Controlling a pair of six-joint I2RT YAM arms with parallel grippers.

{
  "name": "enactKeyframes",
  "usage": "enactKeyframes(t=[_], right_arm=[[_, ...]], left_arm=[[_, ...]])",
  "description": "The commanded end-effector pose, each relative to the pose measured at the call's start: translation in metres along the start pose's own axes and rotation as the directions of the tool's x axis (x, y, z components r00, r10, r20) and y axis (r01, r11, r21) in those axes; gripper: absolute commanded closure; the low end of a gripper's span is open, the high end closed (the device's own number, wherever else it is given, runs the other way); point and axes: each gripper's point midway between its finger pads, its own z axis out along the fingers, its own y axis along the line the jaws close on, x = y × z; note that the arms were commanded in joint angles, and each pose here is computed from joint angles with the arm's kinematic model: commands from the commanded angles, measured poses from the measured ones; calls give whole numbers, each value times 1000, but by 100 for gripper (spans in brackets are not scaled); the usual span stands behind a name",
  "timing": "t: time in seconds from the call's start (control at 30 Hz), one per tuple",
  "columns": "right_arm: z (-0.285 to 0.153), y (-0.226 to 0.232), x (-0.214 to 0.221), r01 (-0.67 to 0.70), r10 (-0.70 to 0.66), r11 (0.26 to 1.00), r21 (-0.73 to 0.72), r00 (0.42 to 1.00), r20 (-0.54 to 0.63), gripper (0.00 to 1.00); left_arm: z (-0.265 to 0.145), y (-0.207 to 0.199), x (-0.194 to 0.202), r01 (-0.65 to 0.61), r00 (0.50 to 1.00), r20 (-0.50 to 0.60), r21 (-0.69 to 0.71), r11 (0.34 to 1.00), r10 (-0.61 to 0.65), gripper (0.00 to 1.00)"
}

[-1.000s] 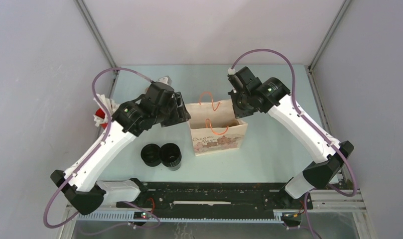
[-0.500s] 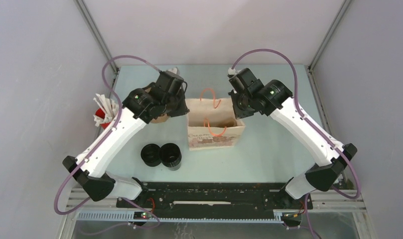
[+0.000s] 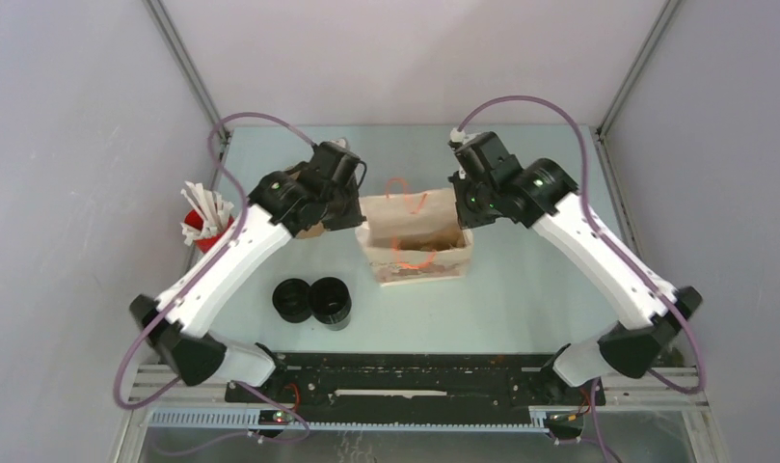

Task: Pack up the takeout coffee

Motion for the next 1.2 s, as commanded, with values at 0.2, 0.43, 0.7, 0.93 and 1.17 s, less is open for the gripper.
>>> enactKeyframes(t=[0.2, 0.43, 0.7, 0.93, 1.17], right_arm=[[-11, 7, -29, 9, -7, 999, -32, 998, 64, 100], [-6, 9, -16, -18, 21, 998, -57, 998, 54, 100], [39, -1, -5, -17, 17, 1000, -16, 999, -30, 100], [24, 5, -10, -23, 23, 998, -55, 1000, 5, 100], [25, 5, -10, -23, 23, 998, -56, 1000, 2, 100]], left_arm=[[-48, -19, -41, 1, 992, 123, 107, 994, -15, 100], [-29, -2, -24, 4, 995, 96, 48, 999, -9, 100], [-7, 3, -16, -40, 999, 36, -8, 999, 40, 100], [-9, 4, -21, -66, 997, 40, -20, 998, 67, 81], [0, 13, -20, -92, 995, 27, -83, 992, 94, 65]])
